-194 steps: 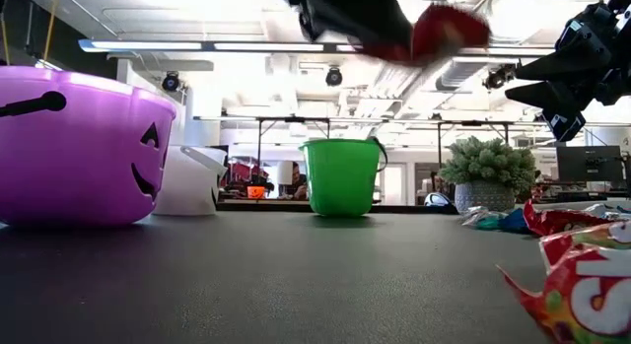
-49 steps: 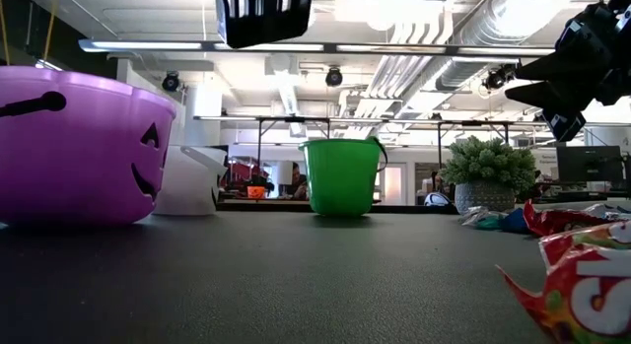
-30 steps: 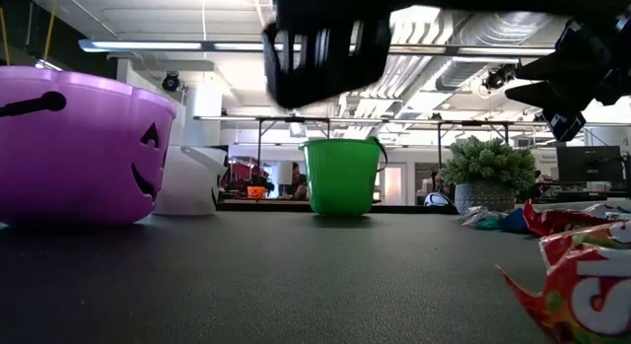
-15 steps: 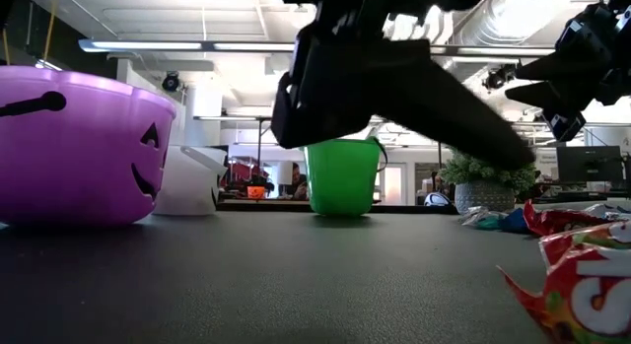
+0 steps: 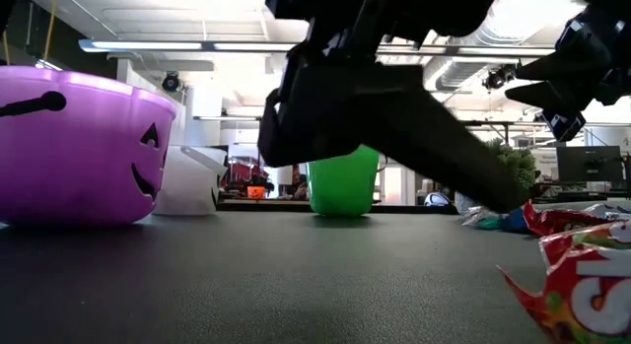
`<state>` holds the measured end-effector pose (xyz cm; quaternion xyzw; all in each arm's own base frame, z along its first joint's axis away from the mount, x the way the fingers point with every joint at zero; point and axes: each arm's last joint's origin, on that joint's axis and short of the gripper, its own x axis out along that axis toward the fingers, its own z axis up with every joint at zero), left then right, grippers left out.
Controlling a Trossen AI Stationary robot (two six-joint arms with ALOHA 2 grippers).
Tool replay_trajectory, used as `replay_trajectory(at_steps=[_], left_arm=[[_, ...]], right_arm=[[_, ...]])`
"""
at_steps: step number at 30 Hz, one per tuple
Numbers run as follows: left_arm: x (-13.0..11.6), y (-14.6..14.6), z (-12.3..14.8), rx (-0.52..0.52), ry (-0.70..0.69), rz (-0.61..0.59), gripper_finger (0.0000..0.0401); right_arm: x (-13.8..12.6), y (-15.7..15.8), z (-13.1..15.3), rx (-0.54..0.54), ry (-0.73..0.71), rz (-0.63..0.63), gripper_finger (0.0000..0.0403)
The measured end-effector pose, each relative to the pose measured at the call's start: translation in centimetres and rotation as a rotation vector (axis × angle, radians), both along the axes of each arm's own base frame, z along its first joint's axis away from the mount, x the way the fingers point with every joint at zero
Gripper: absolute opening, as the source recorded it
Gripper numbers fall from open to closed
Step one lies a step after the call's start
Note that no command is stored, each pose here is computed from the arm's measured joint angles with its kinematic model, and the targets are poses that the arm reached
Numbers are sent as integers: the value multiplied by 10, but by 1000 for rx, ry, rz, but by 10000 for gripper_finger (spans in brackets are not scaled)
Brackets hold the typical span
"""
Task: Sort candy
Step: Put the red candy into the white bucket
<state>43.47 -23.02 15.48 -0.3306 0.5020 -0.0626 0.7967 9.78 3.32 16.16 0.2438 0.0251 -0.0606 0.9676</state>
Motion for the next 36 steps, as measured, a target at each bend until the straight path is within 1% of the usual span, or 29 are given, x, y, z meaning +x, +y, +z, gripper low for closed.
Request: replay_trajectory(at_steps=[3, 6, 8, 10, 18, 29, 36], left_arm=[[0, -1, -4, 0, 6, 1, 194], [4, -4, -7, -28, -24, 10, 194], [3, -5, -10, -30, -10, 8, 194], [6, -7, -14, -45, -29, 4, 194], [6, -7, -18, -35, -20, 6, 194], [6, -7, -18, -34, -21, 7, 194], [8, -9, -15, -51, -56, 5, 194]], right_arm=[[0, 0, 0, 0, 0, 0, 126], [0, 0, 0, 0, 0, 0, 126], [0, 0, 0, 0, 0, 0, 126], [0, 0, 0, 0, 0, 0, 126], [0, 0, 0, 0, 0, 0, 126], [0, 0, 0, 0, 0, 0, 126], [0, 0, 0, 0, 0, 0, 126]])
